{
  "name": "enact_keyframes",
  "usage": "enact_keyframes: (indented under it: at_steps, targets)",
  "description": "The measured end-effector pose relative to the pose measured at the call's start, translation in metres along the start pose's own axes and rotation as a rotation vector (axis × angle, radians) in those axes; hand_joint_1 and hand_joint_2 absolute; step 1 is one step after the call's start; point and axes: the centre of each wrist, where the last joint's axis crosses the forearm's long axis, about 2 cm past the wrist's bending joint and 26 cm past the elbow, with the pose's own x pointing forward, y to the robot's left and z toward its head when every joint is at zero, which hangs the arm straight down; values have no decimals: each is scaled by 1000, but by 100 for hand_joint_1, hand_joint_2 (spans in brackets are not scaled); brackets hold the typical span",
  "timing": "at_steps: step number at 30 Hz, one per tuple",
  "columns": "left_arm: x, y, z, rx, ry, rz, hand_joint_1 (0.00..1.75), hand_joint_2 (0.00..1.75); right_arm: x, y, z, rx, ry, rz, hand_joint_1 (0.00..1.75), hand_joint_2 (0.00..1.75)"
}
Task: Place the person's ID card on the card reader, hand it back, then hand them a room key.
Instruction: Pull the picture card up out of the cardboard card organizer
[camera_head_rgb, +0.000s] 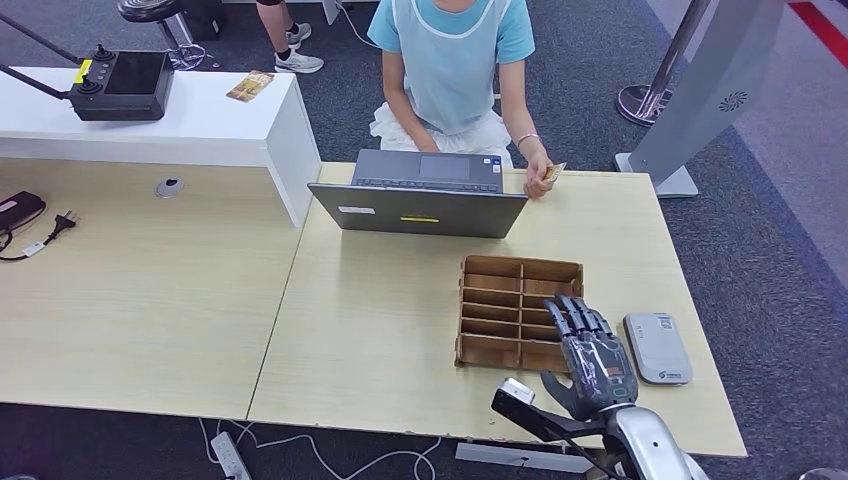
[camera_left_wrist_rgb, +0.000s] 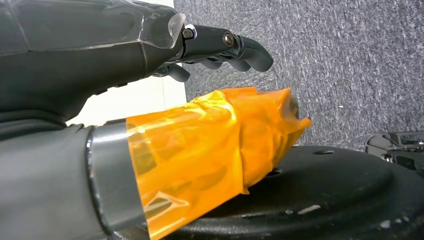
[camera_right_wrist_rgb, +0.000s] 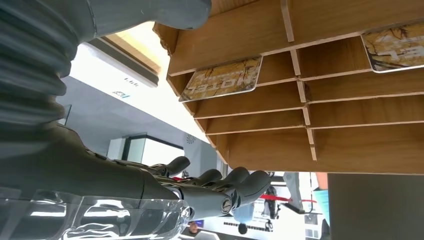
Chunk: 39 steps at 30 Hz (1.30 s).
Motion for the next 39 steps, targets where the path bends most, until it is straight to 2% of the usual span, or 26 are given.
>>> enact_keyframes:
  at_steps: [7,11,14,39]
  targets:
    - [0,0,0,-2,0,-1,0,0,-1,4,-2,10,22,5,44,175]
    - [0,0,0,-1,-1,-5,0,0,-3,4,-2,8,43,7,64,175]
    - [0,0,0,-1,-1,-6,0,0,-6,4,-1,5,58,12,68,175]
    - [0,0,0,-1,-3,-6,0,0,-9,5,-1,1,90,17,60,175]
